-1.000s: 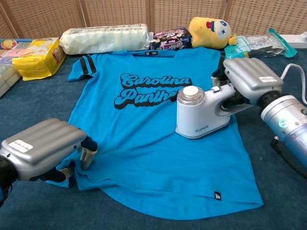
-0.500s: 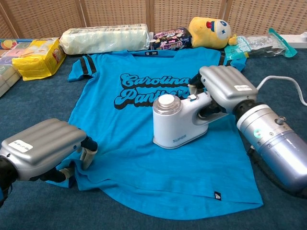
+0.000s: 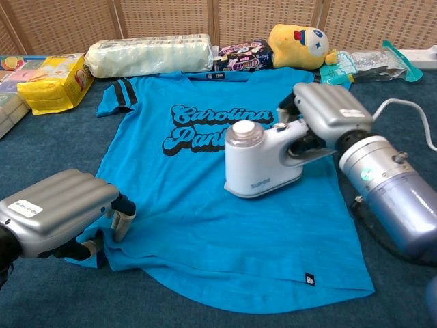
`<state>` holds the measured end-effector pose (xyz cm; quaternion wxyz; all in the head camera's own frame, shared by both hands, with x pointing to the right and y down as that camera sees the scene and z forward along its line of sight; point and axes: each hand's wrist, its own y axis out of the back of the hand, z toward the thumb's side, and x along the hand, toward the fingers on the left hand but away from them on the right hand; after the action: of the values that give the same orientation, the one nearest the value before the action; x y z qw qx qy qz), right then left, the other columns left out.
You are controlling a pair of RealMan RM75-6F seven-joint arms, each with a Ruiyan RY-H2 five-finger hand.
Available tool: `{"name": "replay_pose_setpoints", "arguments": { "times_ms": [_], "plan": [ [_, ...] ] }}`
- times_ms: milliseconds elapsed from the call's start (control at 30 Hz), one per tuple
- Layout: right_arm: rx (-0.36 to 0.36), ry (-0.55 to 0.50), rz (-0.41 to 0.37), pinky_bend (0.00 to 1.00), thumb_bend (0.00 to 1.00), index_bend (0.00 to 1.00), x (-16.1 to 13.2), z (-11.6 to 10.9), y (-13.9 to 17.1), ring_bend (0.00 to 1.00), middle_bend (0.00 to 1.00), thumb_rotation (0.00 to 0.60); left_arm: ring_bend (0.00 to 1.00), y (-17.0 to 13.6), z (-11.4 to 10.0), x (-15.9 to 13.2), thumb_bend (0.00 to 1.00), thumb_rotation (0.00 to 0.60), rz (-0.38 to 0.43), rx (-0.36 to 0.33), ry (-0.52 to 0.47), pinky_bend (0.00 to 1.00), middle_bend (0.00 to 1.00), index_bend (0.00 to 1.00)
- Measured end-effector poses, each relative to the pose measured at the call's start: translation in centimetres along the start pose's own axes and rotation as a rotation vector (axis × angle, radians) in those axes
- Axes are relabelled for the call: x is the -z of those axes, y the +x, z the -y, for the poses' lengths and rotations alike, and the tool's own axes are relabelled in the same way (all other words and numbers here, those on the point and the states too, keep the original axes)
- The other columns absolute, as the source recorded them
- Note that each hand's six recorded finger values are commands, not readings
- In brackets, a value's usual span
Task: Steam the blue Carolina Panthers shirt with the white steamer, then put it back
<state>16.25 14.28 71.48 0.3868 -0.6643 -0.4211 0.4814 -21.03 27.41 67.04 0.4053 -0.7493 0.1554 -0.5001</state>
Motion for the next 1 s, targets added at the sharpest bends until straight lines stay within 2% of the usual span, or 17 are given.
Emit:
{"name": "replay_pose_setpoints", "arguments": {
  "times_ms": [300, 500, 733, 1000],
  "plan": [
    [0.052, -0.057, 0.21, 0.68, 0.39, 0.7, 6.0, -3.3, -2.2, 0.75, 0.72, 0.6, 0.42, -0.1, -0.1, -0.5, 0.48, 0.6, 0.007, -0.001, -0.003, 0.48, 0.51, 0.58],
    [0.096, -0.034, 0.291, 0.68, 0.39, 0.7, 9.0, -5.1, -3.6, 0.75, 0.72, 0.6, 0.42, -0.2, -0.2, -0.3, 0.48, 0.6, 0.0, -0.003, 0.0, 0.48, 0.51, 0.58],
    [0.115, 0.027, 0.366, 0.66, 0.39, 0.7, 12.3, -5.9, -4.8, 0.75, 0.72, 0.6, 0.42, -0.4, -0.5, -0.3, 0.48, 0.6, -0.002, -0.01, 0.003, 0.48, 0.51, 0.58],
    [0.11, 0.092, 0.444, 0.61, 0.38, 0.69, 15.5, -5.8, -5.7, 0.71, 0.71, 0.6, 0.42, -0.4, -0.6, -0.2, 0.48, 0.6, -0.011, -0.011, 0.003, 0.48, 0.51, 0.58]
  ]
}}
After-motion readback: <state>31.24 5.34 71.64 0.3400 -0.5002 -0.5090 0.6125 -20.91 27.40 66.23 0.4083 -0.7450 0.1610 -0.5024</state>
